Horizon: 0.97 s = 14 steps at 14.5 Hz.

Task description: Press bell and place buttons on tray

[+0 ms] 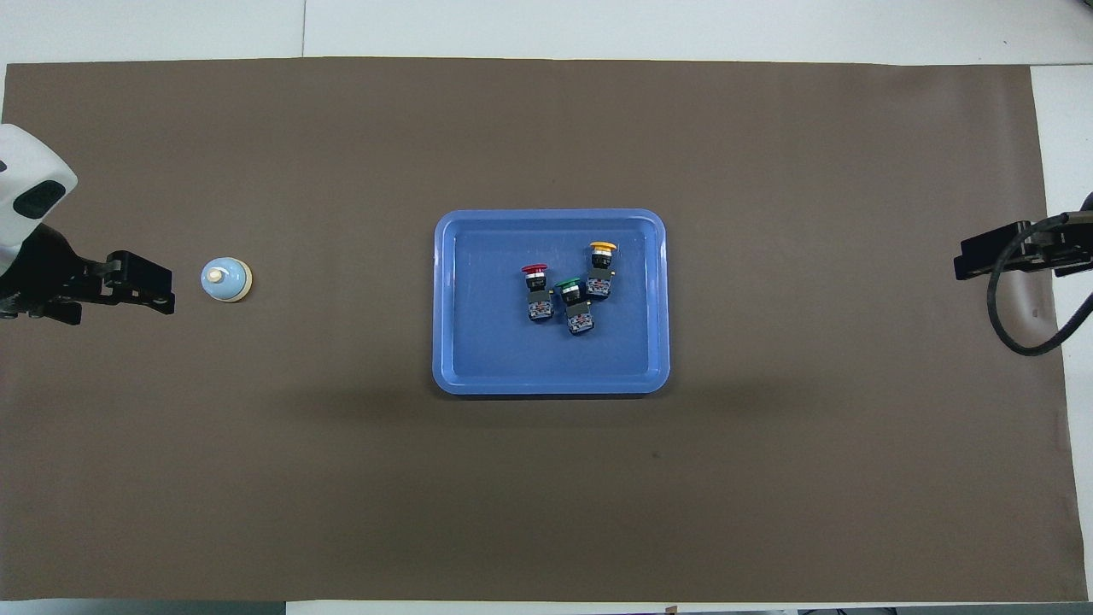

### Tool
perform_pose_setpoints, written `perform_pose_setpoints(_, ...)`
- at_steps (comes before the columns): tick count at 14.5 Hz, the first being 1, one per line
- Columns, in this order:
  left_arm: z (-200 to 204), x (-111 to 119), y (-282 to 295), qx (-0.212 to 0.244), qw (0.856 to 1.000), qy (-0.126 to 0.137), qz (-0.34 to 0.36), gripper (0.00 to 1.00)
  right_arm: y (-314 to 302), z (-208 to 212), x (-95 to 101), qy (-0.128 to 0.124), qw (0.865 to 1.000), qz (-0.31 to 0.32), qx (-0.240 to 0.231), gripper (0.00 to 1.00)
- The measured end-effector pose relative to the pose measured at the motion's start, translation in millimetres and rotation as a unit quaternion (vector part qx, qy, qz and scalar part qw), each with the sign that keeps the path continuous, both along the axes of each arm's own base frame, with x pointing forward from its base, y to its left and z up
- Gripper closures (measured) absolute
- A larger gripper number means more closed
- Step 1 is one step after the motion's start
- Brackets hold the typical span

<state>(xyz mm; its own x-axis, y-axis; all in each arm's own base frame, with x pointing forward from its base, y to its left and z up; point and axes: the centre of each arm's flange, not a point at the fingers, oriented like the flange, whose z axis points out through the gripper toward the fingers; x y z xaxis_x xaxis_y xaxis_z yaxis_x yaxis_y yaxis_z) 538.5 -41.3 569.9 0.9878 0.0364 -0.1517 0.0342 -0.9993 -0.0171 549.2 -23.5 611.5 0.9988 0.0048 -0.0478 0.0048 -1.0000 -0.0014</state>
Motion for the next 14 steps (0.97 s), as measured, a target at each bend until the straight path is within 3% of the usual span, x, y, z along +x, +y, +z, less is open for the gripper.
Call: perform_pose_setpoints(14,2.0,1.0,6.6,0.000,1.000,-0.004,0.006,0.00,0.0,0.0,0.0,0.000,1.000,0.000,0.000,0.00)
